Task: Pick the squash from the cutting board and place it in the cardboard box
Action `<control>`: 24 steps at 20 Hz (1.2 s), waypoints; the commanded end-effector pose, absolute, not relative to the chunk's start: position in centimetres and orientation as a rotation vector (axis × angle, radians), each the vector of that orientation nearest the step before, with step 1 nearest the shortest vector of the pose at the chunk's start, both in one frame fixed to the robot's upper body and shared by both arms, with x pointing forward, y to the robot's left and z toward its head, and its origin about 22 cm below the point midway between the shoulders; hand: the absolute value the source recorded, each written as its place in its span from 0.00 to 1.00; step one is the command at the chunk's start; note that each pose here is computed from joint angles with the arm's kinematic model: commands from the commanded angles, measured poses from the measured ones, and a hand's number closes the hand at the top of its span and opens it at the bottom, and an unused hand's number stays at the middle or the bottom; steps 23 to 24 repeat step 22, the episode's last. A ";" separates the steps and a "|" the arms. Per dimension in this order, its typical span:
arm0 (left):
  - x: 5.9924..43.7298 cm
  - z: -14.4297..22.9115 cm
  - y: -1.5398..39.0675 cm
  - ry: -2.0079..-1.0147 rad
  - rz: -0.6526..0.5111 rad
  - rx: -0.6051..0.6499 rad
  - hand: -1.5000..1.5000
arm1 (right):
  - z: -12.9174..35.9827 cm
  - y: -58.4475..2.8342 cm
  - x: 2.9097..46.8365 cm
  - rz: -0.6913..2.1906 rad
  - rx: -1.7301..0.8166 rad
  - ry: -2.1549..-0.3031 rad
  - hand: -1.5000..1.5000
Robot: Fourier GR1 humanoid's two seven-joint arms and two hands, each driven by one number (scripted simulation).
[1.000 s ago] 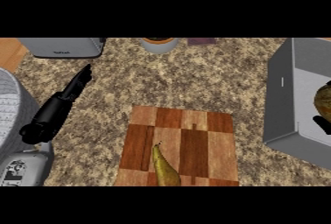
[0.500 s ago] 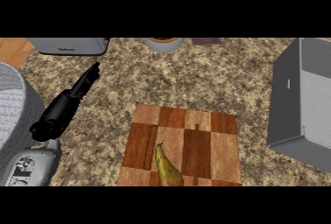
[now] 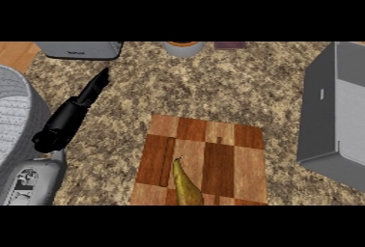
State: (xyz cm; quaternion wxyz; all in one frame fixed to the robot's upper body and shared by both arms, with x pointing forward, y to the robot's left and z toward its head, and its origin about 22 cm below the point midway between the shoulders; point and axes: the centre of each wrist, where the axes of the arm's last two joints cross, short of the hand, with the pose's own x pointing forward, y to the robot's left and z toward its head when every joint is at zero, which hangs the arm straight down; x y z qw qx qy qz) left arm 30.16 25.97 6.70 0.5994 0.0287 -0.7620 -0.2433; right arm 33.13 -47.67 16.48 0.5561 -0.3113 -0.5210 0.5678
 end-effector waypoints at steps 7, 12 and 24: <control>30.0 6.3 27.1 -1.766 -0.544 0.088 0.50 | 15.6 -49.1 34.6 1.259 -0.393 -1.548 0.00; 29.7 6.9 26.2 -1.757 -0.545 0.086 0.50 | 12.4 -49.0 35.0 0.682 -0.098 -1.804 0.00; 29.0 6.2 25.4 -1.767 -0.564 0.060 0.50 | 16.9 -54.6 32.3 0.205 -0.051 -1.765 0.00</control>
